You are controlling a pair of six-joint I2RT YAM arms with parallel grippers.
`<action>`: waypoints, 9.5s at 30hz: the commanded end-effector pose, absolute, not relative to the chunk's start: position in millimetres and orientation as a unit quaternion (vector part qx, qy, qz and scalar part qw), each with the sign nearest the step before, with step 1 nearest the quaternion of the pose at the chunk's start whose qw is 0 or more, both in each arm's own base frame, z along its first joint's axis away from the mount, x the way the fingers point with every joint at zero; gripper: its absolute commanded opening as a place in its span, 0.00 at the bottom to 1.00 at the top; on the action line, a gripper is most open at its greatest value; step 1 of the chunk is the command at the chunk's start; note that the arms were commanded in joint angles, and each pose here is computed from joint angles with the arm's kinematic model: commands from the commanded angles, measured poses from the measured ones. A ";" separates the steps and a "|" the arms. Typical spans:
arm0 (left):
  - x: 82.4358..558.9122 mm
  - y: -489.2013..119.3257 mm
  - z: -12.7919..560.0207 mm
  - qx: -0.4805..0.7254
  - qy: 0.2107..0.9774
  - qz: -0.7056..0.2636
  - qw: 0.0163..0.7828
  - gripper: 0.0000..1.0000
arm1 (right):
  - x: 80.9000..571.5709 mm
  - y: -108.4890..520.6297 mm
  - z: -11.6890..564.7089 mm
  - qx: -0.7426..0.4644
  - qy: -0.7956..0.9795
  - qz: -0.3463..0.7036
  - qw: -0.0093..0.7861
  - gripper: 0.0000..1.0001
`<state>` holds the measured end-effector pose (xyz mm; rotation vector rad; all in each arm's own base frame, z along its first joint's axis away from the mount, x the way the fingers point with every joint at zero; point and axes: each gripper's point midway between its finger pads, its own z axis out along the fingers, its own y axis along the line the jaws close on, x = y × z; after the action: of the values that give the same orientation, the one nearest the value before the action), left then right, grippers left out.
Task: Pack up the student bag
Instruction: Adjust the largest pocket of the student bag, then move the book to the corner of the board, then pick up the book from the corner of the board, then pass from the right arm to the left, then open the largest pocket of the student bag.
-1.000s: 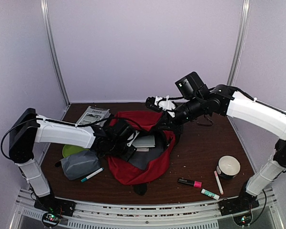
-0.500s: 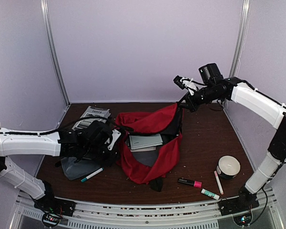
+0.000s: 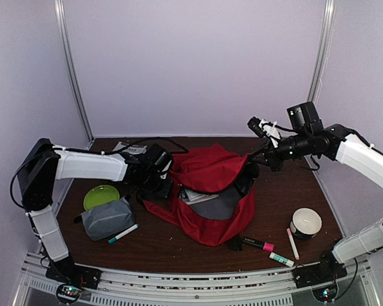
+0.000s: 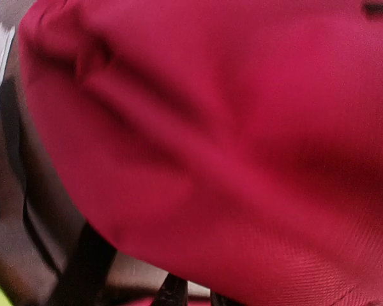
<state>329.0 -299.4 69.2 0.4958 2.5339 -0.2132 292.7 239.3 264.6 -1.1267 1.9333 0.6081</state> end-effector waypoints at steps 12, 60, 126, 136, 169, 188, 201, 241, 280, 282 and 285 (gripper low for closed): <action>436.8 -379.0 110.6 0.232 0.899 -0.181 0.325 0.17 | 246.8 266.2 234.4 -0.529 0.722 0.256 0.365 0.00; 551.7 3.9 84.7 -0.081 0.954 -0.155 0.243 0.95 | 398.3 545.8 159.9 -0.221 0.830 0.454 0.236 0.78; 458.6 -151.4 90.1 0.058 0.955 -0.237 0.167 0.76 | 457.2 559.4 77.3 0.001 0.849 0.502 0.164 0.41; 458.3 -138.3 97.8 0.048 0.961 -0.198 0.188 0.77 | 444.5 546.1 60.3 0.044 0.875 0.468 0.118 0.48; 464.5 -120.0 94.5 0.007 0.968 -0.168 0.189 0.81 | 431.0 577.9 113.2 -0.022 0.802 0.583 0.133 0.00; 396.6 -96.5 239.4 -0.040 0.910 -0.202 0.359 0.96 | 425.0 540.6 281.1 -0.166 0.699 0.644 0.261 0.00; 371.0 -180.2 279.0 0.030 0.814 -0.415 0.404 0.96 | 423.0 433.3 300.4 -0.169 0.703 0.641 0.256 0.00; 402.1 -271.1 259.0 0.060 0.743 -0.592 0.306 0.38 | 422.8 419.7 274.2 -0.164 0.715 0.645 0.212 0.00; 232.4 -204.8 284.4 0.139 0.830 -0.464 0.277 0.21 | 190.9 262.8 204.2 -0.740 0.611 0.054 0.275 0.67; 219.3 -201.2 281.4 0.143 0.832 -0.462 0.271 0.21 | 185.3 265.3 190.7 -0.752 0.603 0.035 0.265 0.67; 203.5 -195.8 273.8 0.148 0.836 -0.457 0.264 0.21 | 183.3 270.1 169.9 -0.764 0.595 0.004 0.250 0.67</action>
<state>223.0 -201.2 287.3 0.3574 2.2264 -1.2566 169.0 277.9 191.9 -2.0115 1.6584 0.2748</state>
